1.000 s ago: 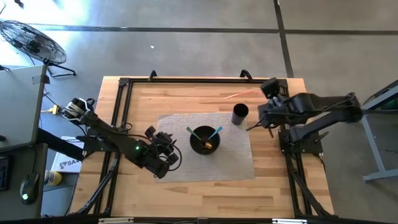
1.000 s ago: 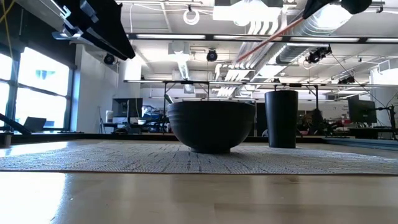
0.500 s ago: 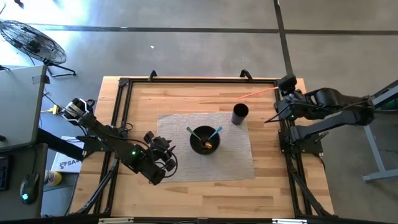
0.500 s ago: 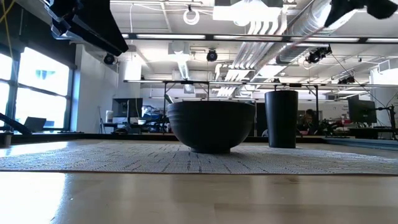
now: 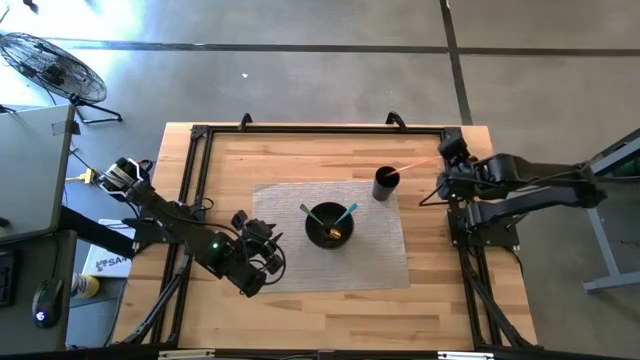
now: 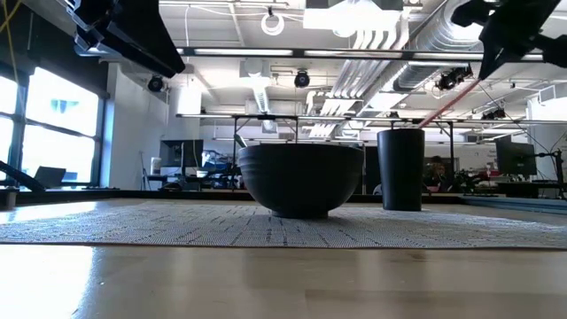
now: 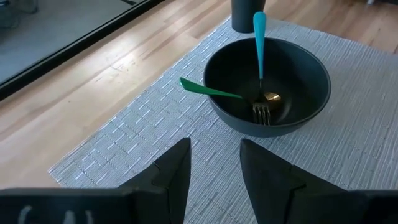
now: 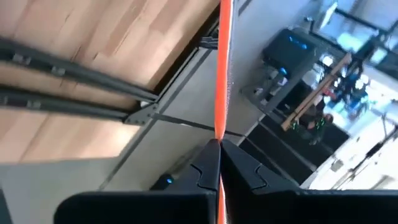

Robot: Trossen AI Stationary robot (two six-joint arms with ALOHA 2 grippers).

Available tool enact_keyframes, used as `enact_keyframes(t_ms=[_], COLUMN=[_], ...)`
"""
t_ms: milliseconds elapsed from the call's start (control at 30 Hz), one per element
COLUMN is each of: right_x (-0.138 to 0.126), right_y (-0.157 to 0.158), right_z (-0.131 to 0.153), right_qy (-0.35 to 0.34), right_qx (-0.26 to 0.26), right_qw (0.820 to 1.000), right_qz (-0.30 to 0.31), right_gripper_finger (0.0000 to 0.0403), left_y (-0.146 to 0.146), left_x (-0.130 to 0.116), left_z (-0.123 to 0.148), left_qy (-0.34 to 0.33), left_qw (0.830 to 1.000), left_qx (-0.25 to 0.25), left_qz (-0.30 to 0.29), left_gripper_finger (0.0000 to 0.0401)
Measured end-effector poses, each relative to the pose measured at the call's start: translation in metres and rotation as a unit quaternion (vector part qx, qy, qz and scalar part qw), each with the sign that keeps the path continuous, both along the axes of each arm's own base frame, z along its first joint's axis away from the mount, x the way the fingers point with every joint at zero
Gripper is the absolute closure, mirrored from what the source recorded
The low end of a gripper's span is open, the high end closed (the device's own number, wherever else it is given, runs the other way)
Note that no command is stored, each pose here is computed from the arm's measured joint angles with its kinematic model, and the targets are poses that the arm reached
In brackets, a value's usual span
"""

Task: Pick & Place Utensil
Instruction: Put the orange straw into the black cup on the gray mat, then return to Home Position

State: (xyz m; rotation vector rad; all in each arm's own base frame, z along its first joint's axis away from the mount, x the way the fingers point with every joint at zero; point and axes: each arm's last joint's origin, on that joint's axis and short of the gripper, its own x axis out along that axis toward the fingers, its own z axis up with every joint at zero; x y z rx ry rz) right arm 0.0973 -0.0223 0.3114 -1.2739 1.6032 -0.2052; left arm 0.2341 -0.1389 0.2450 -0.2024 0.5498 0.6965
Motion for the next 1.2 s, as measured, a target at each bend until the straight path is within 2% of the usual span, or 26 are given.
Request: enact_keyframes(t_ms=[133, 367, 533, 733, 833, 1067, 1133, 1200], right_x=[0.008, 0.016, 0.023, 0.035, 0.042, 0.056, 0.061, 0.066], right_y=[0.0, 0.006, 0.012, 0.018, 0.02, 0.023, 0.024, 0.026], right_z=[-0.008, -0.008, -0.007, -0.003, 0.001, 0.02, 0.029, 0.038], right_qy=[-0.039, -0.069, -0.113, -0.219, -0.278, -0.41, -0.472, -0.52], right_qx=[-0.02, -0.068, -0.047, -0.006, 0.012, 0.049, 0.067, 0.115], right_qw=[0.999, 0.995, 0.992, 0.975, 0.96, 0.911, 0.879, 0.846], right_qz=[-0.014, 0.015, 0.037, 0.029, 0.023, 0.014, 0.003, 0.011], right_gripper_finger=[0.0392, 0.0365, 0.0346, 0.0327, 0.0312, 0.0264, 0.0259, 0.026], left_y=[0.0, 0.0, 0.0, 0.0, 0.0, -0.001, -0.001, -0.002], left_x=[0.0, 0.0, 0.0, 0.0, 0.001, 0.001, 0.002, 0.005], left_z=[0.0, 0.0, 0.0, 0.0, 0.0, 0.001, 0.001, 0.003], left_qy=[-0.001, -0.001, -0.002, -0.004, -0.005, -0.011, -0.021, -0.042], left_qw=[1.0, 1.0, 1.0, 1.0, 1.0, 1.0, 1.0, 0.999], left_qx=[0.002, 0.003, 0.002, 0.001, 0.0, -0.001, 0.007, 0.014], left_qz=[0.0, 0.001, 0.001, 0.001, 0.001, 0.001, 0.006, 0.009], left_gripper_finger=[0.0266, 0.0266, 0.0266, 0.0266, 0.0266, 0.0266, 0.0266, 0.0266])
